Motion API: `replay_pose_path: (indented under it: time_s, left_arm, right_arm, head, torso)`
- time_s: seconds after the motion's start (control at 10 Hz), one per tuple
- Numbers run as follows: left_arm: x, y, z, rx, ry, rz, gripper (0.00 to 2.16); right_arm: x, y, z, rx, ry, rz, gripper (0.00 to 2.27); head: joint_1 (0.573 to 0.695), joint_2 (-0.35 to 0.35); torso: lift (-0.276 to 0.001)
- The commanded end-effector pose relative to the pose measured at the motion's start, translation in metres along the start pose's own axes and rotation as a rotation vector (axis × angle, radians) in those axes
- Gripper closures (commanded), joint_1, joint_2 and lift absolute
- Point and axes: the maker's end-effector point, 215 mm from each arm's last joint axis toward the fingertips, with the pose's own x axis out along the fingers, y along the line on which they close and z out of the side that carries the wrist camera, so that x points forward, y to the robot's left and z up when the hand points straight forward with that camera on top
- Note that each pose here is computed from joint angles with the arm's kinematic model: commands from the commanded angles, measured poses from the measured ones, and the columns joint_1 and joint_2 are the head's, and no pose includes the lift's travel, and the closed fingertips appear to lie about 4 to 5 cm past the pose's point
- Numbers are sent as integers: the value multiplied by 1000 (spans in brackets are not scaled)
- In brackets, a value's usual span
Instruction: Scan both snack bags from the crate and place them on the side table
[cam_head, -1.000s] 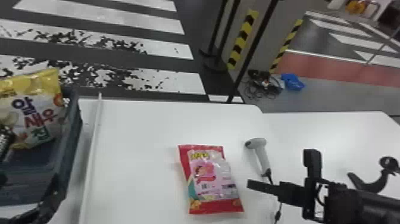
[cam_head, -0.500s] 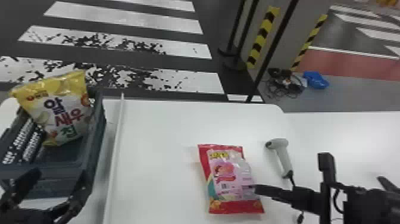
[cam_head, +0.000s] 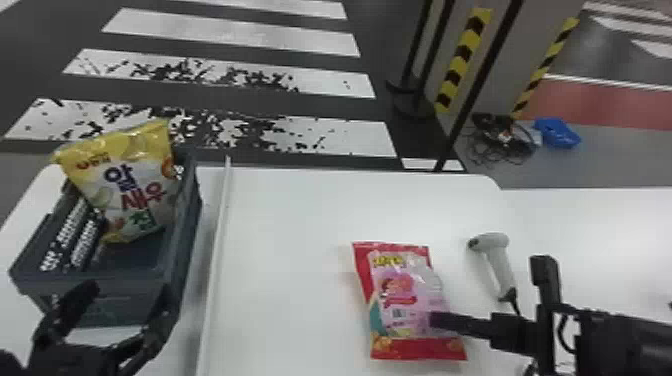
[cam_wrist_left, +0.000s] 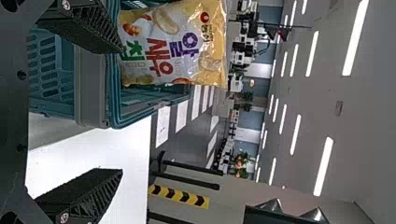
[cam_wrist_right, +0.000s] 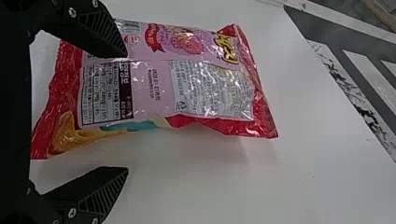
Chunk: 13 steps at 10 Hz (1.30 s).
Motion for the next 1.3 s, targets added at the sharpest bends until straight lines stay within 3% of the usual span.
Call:
replay_pose_path:
  time_s: [0.0,0.1,0.2,0.3,0.6,0.8,1.2]
  left_arm:
    - [0,0,-1,-1,1,2,83]
    - [1,0,0,0,-1,0,83]
    - [1,1,0,0,-1,1,83]
    - [1,0,-1,-1,1,0,83]
    - [2,1,-1,-2,1,2,83]
    - [2,1,0,-2,-1,2,83]
    - [2,0,1,1,-2,1,83]
  right_arm:
    - [2,0,-2,-3,6,1,329]
    - [1,1,-2,-8,10,8,751]
    - [1,-3,-4,-11,15,-3,1868]
    - [0,-9,-5,-16,25,-26,2263]
    - [-4,-7,-2,11,12,-4,2263]
    - [-24,-2,15,54,-39,26,2263]
    - [-87,-19,78,80,-223,-26,2263]
  head:
    - [695,-193]
    - [695,-190]
    - [695,-188]
    - [695,-188]
    - [695,-200]
    - [695,-203]
    - [695,-239]
  torso:
    - [-95]
    - [-95]
    - [-95]
    - [-95]
    - [-95]
    - [-95]
    - [-95]
